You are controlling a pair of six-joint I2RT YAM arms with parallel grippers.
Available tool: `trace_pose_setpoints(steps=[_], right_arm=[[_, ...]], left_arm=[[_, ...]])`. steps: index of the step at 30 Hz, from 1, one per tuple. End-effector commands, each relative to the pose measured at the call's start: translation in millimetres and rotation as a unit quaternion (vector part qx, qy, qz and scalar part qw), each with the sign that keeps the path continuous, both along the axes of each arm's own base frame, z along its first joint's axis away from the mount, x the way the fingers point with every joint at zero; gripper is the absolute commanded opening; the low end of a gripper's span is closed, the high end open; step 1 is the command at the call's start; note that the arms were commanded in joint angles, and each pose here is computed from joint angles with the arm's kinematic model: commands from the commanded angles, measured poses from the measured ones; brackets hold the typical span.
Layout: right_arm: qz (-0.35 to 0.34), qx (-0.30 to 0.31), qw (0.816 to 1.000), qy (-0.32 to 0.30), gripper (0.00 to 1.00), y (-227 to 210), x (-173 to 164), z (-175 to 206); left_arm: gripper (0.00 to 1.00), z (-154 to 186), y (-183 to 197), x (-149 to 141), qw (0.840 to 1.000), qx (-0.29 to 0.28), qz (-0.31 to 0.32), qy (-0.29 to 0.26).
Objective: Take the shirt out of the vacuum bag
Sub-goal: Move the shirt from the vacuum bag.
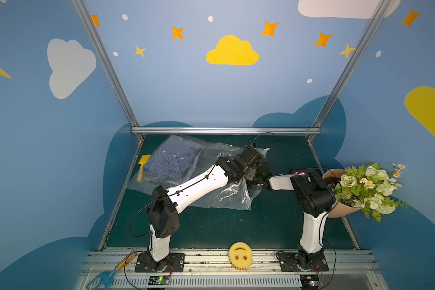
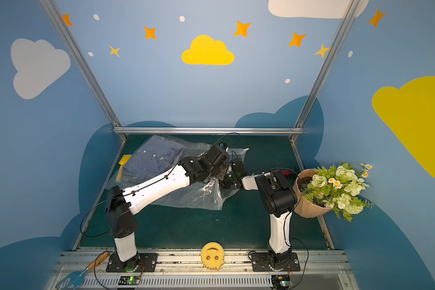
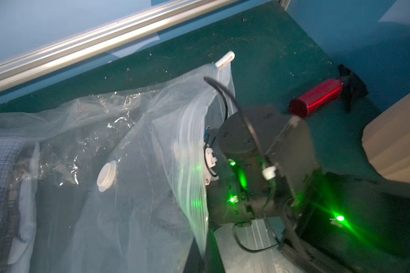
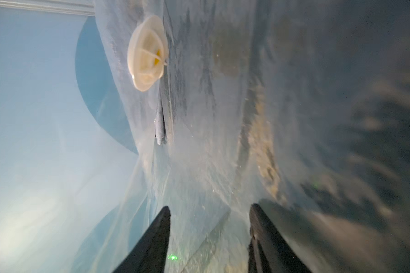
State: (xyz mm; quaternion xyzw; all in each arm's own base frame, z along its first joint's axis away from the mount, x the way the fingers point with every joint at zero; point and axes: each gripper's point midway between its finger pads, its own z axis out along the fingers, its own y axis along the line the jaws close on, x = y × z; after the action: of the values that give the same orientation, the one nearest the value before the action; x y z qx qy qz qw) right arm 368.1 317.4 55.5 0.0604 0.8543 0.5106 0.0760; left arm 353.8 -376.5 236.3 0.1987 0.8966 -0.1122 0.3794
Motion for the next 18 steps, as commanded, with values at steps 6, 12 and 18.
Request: trace_pose_setpoints(steps=[6,12,18], right_arm=[[0.003,0.041,0.999,-0.021,0.65,45.2,35.9,19.9],[0.025,0.050,0.998,-0.014,0.70,75.8,49.7,9.7],[0.037,0.055,0.998,-0.015,0.74,100.3,59.1,3.8]], left_arm=[[0.04,42.9,-24.4,-14.7,0.997,-0.037,-0.054,-0.036],[0.04,58.7,-32.0,-19.1,0.995,-0.037,-0.071,-0.054],[0.04,62.8,-36.9,-22.8,0.995,-0.037,-0.078,-0.055]])
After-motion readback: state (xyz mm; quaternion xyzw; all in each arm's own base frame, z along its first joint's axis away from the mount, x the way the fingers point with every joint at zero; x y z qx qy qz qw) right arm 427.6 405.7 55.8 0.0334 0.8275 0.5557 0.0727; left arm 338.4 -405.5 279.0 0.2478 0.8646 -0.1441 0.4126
